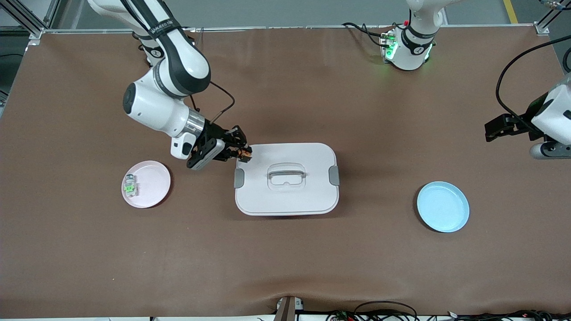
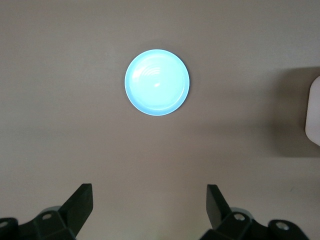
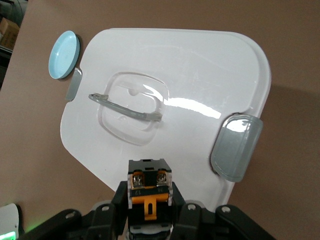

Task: Transfer orange switch to right arm and place
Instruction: 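Carry the switch with the right gripper while the left gripper withdraws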

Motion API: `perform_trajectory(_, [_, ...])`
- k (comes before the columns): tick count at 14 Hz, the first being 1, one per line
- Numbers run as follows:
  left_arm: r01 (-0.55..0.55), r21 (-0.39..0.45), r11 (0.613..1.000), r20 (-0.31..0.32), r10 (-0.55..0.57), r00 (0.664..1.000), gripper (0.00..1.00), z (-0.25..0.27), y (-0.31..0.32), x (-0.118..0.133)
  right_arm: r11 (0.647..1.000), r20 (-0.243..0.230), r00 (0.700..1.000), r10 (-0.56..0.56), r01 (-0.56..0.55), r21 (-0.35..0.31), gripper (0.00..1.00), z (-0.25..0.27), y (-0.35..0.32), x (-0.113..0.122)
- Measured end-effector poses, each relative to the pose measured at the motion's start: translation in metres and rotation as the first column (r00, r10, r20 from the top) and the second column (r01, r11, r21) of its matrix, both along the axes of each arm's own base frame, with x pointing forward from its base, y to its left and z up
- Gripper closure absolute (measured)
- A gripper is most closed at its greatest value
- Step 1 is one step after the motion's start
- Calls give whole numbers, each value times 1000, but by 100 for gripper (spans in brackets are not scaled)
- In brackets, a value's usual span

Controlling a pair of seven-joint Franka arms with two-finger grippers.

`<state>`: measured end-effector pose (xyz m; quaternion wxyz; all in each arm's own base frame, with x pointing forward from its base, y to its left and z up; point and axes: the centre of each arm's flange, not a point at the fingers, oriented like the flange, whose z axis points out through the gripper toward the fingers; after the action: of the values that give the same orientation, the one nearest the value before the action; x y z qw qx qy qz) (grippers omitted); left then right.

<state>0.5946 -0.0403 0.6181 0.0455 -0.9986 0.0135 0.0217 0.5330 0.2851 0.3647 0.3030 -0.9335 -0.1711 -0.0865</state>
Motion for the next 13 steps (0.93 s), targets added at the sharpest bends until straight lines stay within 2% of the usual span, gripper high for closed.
perform_trajectory(2, [8,11,1000,3,-8,1000,0,8,-3,-6,998,-8,999,41,-41,-44,64,8,-11,8])
perform_trajectory(4, [9,16,1000,-7,-9,1000,0,9,-11,-14,985,-7,995,102,-102,-136,64,9,-30,14])
perform_trajectory(6, [5,-4,1000,-18,-5,1000,0,9,-18,-25,958,-26,985,170,-171,-229,64,11,-52,20])
perform_trajectory(8, [-7,-18,1000,-18,7,1000,0,10,-16,-38,913,-45,971,236,-238,-330,64,17,-72,25])
perform_trajectory(10, [-12,-22,1000,-4,12,1000,0,12,-14,-50,862,-36,954,297,-284,-419,64,22,-87,28])
perform_trajectory(13, [-9,-23,1000,10,9,1000,0,16,-14,-62,789,-19,911,413,-368,-493,64,22,-115,37])
